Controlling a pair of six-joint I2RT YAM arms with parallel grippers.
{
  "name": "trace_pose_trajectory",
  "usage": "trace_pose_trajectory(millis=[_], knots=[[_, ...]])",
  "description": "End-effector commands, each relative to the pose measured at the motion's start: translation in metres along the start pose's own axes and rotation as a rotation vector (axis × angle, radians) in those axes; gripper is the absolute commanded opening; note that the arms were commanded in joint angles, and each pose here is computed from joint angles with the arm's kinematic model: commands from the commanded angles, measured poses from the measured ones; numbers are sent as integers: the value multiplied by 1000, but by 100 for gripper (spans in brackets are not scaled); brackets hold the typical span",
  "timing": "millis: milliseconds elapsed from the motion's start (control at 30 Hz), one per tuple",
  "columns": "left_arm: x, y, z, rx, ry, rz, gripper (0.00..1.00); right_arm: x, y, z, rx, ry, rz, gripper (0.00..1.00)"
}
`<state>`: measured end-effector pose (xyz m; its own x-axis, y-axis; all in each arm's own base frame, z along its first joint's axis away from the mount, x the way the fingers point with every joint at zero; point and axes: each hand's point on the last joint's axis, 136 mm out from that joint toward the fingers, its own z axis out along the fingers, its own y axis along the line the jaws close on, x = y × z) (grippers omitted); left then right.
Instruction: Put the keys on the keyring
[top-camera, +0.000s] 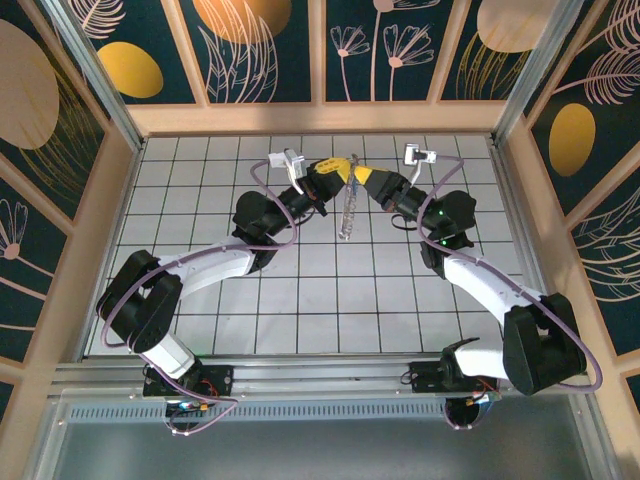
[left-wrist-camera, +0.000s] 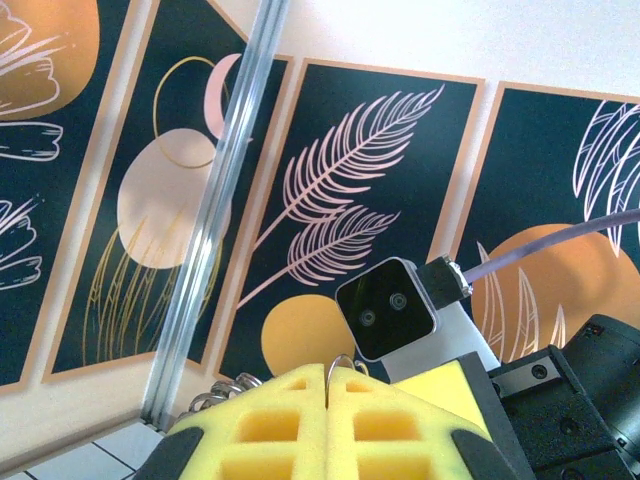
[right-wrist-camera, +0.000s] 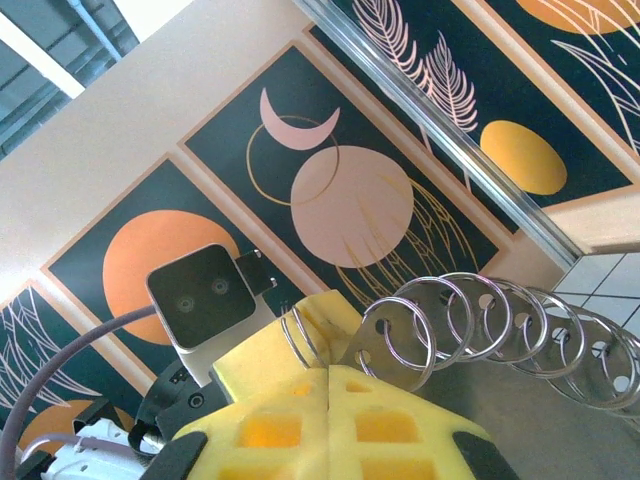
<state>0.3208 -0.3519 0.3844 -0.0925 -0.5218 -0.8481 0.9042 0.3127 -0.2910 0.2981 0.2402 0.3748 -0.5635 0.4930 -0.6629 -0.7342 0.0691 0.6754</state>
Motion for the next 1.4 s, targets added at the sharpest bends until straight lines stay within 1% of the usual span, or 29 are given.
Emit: trace_pose_trajectory(millis=[0, 167, 200, 300, 333, 400, 533, 667, 900, 1067, 1167, 1367], knots=[[-34, 0, 0, -8, -130, 29, 0, 21, 12, 5, -50, 102, -24, 0], [-35, 0, 0, -8, -131, 27, 0, 19, 12, 2, -34, 98, -32, 0], [-34, 0, 0, -8, -130, 27, 0, 17, 12, 1, -30, 94, -32, 2], [-35, 1, 0, -10, -131, 23, 0, 6, 13, -9, -11, 67, -46, 29], [-35, 0, 0, -10, -132, 22, 0, 3, 14, -13, -3, 58, -55, 34], [-35, 0, 0, -9, -131, 20, 0, -5, 16, -21, 16, 40, -67, 39], [-34, 0, 0, -4, -132, 15, 0, -19, 18, -34, 64, 8, -108, 42], [-32, -1, 0, 7, -122, 7, 0, -28, 18, -34, 84, 3, -142, 42], [-27, -11, 3, 63, -81, -32, 0, -38, 17, -19, 38, 22, -200, 43], [-26, -20, 7, 115, -52, -78, 0, -41, 11, -13, -1, 19, -202, 44], [-28, -21, 8, 122, -56, -110, 0, -43, 13, -12, -32, 3, -201, 44], [-29, -21, 10, 134, -60, -182, 0, -45, 14, -10, -45, -25, -197, 44]])
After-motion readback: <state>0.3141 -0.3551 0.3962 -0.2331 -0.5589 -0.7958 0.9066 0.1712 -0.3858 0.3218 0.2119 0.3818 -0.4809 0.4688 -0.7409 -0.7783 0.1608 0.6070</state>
